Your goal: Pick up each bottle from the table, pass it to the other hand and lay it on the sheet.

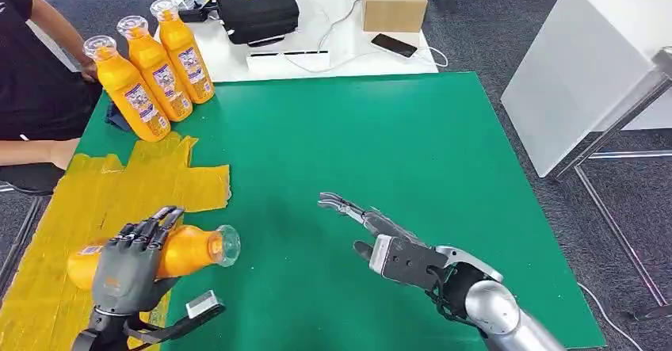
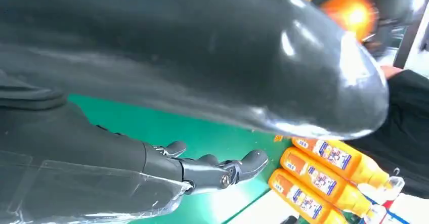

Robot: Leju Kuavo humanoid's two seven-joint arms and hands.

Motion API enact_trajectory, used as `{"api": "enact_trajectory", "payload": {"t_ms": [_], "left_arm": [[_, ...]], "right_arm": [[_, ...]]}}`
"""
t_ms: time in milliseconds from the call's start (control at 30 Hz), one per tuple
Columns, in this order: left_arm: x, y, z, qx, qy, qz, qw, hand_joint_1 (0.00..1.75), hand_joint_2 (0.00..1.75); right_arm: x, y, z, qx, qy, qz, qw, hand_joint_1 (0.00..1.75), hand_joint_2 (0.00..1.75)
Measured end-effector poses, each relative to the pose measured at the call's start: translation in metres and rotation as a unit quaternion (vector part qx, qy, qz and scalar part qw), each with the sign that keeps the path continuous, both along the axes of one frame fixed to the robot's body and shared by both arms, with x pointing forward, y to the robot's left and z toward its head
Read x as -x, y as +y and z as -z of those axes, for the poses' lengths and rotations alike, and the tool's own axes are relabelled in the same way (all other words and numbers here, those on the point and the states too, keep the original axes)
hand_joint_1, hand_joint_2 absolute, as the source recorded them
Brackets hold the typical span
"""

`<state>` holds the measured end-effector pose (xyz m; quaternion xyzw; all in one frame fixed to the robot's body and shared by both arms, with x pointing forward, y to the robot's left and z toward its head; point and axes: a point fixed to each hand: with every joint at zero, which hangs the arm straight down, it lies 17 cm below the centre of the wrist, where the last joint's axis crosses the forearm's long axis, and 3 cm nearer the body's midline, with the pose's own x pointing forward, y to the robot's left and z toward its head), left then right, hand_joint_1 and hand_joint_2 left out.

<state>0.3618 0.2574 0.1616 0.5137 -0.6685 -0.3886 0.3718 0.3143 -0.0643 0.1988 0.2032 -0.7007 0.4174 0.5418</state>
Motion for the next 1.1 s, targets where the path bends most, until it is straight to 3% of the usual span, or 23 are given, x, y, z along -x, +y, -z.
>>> {"api": "enact_trajectory", "payload": {"t_ms": [133,200,233,400,567,767,867,967,1033,1100], "left_arm": [[-0.001,0.0,0.002,-0.001,0.004,0.0,1.0,0.0,1.75],[-0.007,-0.001,0.024,-0.018,0.041,-0.01,0.999,0.0,1.75],[-0.018,0.006,0.055,-0.059,0.088,-0.042,0.993,0.0,0.0],[-0.025,0.009,0.078,-0.094,0.126,-0.057,0.986,0.0,0.0],[-0.029,0.035,0.102,-0.124,0.182,-0.127,0.967,0.0,0.0],[-0.028,0.039,0.11,-0.149,0.196,-0.136,0.96,0.0,0.0],[-0.026,0.034,0.1,-0.134,0.171,-0.127,0.968,0.0,0.0],[-0.013,0.007,0.034,0.011,0.043,-0.058,0.997,0.0,0.0],[0.001,-0.001,-0.002,0.159,0.003,-0.013,0.987,0.0,0.0],[0.011,-0.01,-0.035,0.287,-0.01,0.018,0.958,0.0,0.0]], "right_arm": [[0.0,0.0,0.0,0.0,0.0,0.0,1.0,0.0,0.0],[0.0,0.0,0.0,0.0,0.0,-0.001,1.0,0.0,0.0],[0.002,0.002,0.0,0.001,0.0,-0.005,1.0,0.0,0.0],[0.002,0.002,0.001,0.002,0.001,-0.005,1.0,0.0,0.0],[0.003,0.002,0.002,0.005,0.0,-0.007,1.0,0.0,0.0],[0.003,0.002,0.003,0.008,-0.001,-0.008,1.0,0.0,0.0],[0.003,0.001,0.006,0.011,-0.002,-0.002,1.0,0.0,0.0],[0.007,-0.007,0.012,0.01,-0.029,0.031,0.999,0.0,0.0],[0.012,-0.013,0.008,0.003,-0.075,0.068,0.995,0.0,0.0],[0.017,-0.015,-0.004,-0.008,-0.113,0.102,0.988,0.0,0.0]]}}
